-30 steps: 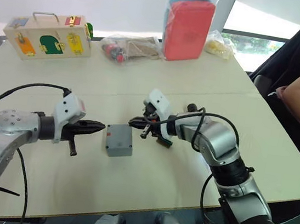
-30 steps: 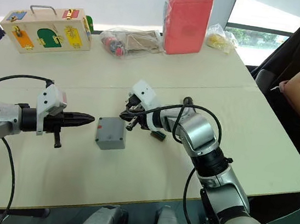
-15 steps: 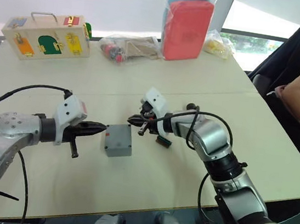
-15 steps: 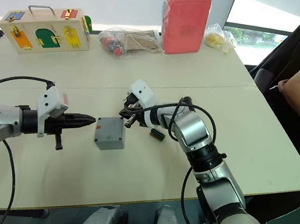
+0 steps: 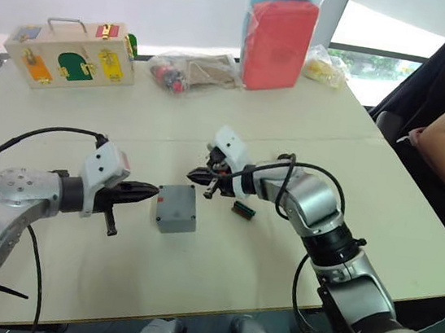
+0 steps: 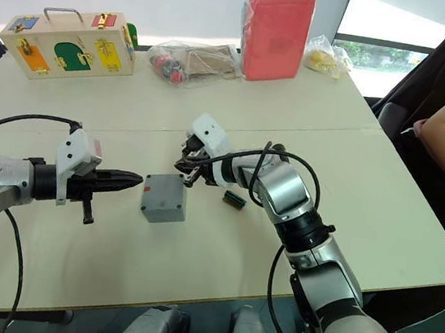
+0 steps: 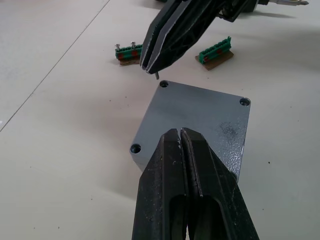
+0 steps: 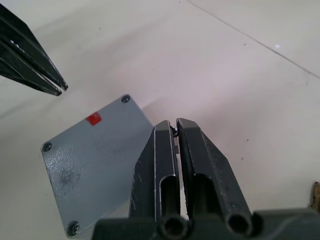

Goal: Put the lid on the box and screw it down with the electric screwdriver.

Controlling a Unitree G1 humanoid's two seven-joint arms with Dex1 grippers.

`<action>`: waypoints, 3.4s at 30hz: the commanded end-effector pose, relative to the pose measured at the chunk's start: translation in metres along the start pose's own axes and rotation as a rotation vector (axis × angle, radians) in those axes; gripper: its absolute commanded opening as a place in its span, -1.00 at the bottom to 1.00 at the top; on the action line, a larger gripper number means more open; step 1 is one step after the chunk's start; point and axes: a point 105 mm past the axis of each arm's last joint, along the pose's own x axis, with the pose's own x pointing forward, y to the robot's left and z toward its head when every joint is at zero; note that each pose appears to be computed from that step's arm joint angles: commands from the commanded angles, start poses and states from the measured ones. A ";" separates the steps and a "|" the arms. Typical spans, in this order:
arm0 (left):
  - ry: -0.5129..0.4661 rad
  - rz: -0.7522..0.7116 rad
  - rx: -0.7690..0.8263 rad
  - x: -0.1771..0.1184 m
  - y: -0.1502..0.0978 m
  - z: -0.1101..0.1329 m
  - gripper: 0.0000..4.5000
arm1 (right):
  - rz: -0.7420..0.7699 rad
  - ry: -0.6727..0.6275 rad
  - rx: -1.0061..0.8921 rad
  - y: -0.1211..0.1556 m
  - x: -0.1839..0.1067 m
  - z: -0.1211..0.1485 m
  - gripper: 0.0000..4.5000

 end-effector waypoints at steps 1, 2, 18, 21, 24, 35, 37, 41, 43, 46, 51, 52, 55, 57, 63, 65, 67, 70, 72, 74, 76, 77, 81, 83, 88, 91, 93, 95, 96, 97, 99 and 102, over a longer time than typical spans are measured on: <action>-0.023 0.019 0.037 -0.004 0.003 0.010 -1.00 | 0.008 -0.027 -0.033 0.004 -0.001 0.009 -0.96; -0.023 0.019 0.037 -0.005 0.003 0.010 -1.00 | 0.008 -0.025 -0.032 0.005 0.000 0.008 -0.96; -0.020 0.018 0.040 -0.004 0.004 0.009 -1.00 | 0.008 0.026 -0.049 0.006 0.005 -0.013 -0.96; -0.019 0.018 0.037 -0.005 0.004 0.009 -1.00 | 0.028 0.012 -0.050 0.008 0.003 -0.009 -0.66; -0.020 0.018 0.036 -0.005 0.004 0.009 -1.00 | 0.035 0.000 -0.077 0.009 -0.003 -0.004 -0.13; -0.065 -0.035 0.062 0.002 0.001 0.021 -1.00 | -0.194 0.125 -0.088 -0.036 -0.084 0.008 0.98; -0.079 -0.049 0.075 0.003 0.001 0.024 -1.00 | -0.264 0.263 -0.076 -0.049 -0.106 -0.004 0.98; -0.111 -0.068 0.103 0.012 0.001 0.032 -1.00 | -0.361 0.443 0.033 -0.070 -0.144 -0.023 0.98; -0.131 -0.072 0.113 0.015 0.002 0.036 -1.00 | -0.433 0.503 0.135 -0.083 -0.154 -0.031 0.98; -0.163 -0.079 0.121 0.021 0.000 0.041 -1.00 | -0.459 0.577 0.285 -0.091 -0.159 -0.045 0.98; -0.178 -0.074 0.111 0.027 -0.004 0.037 -1.00 | -0.482 0.686 0.431 -0.098 -0.154 -0.069 0.98; -0.178 -0.074 0.112 0.028 -0.005 0.036 -1.00 | -0.484 0.707 0.447 -0.100 -0.154 -0.075 0.98; -0.184 -0.082 0.115 0.027 -0.010 0.036 -1.00 | -0.481 0.769 0.497 -0.099 -0.152 -0.092 0.98; -0.191 -0.090 0.115 0.026 -0.013 0.037 -1.00 | -0.470 0.798 0.516 -0.098 -0.150 -0.099 0.98; -0.231 -0.140 0.093 0.021 -0.023 0.043 -1.00 | -0.448 0.860 0.464 -0.096 -0.139 -0.114 0.80; -0.238 -0.146 0.092 0.020 -0.024 0.045 -1.00 | -0.443 0.857 0.457 -0.096 -0.137 -0.113 0.57; -0.237 -0.141 0.099 0.020 -0.023 0.046 -1.00 | -0.445 0.847 0.454 -0.098 -0.136 -0.110 0.30; -0.235 -0.133 0.104 0.018 -0.021 0.046 -1.00 | -0.466 0.825 0.447 -0.104 -0.135 -0.104 -0.12; -0.229 -0.132 0.107 0.018 -0.019 0.045 -1.00 | -0.502 0.803 0.439 -0.111 -0.141 -0.098 -0.15; -0.217 -0.129 0.115 0.018 -0.016 0.043 -1.00 | -0.533 0.766 0.429 -0.117 -0.148 -0.087 -0.15; -0.208 -0.123 0.120 0.016 -0.012 0.042 -1.00 | -0.545 0.709 0.383 -0.120 -0.151 -0.069 -0.18; -0.205 -0.121 0.120 0.016 -0.011 0.042 -1.00 | -0.552 0.649 0.283 -0.125 -0.151 -0.053 -0.19; -0.178 -0.105 0.111 0.017 -0.003 0.036 -1.00 | -0.460 0.396 0.077 -0.115 -0.141 0.003 -0.19; -0.149 -0.098 0.108 0.013 0.001 0.029 -1.00 | -0.365 0.151 0.022 -0.098 -0.122 0.041 -0.19; -0.104 -0.090 0.108 0.010 0.009 0.020 -1.00 | -0.202 -0.422 -0.169 -0.046 -0.104 0.111 -0.19; -0.076 -0.096 0.113 0.009 0.011 0.014 -1.00 | -0.152 -0.629 -0.147 -0.026 -0.096 0.127 -0.19; -0.062 -0.103 0.101 0.011 0.009 0.009 -1.00 | -0.130 -0.759 -0.153 -0.014 -0.089 0.132 -0.19; -0.049 -0.103 0.095 0.015 0.007 0.005 -1.00 | -0.087 -0.827 -0.148 -0.002 -0.080 0.128 -0.19; -0.045 -0.100 0.095 0.015 0.008 0.003 -1.00 | -0.073 -0.843 -0.147 0.001 -0.077 0.127 -0.19; -0.038 -0.094 0.093 0.016 0.008 0.000 -1.00 | -0.079 -0.845 -0.152 0.003 -0.072 0.122 -0.19; -0.027 -0.080 0.087 0.019 0.009 -0.006 -1.00 | -0.081 -0.851 -0.141 0.006 -0.061 0.114 -0.19; -0.008 -0.063 0.084 0.024 0.010 -0.015 -1.00 | -0.075 -0.856 -0.140 0.011 -0.051 0.106 -0.19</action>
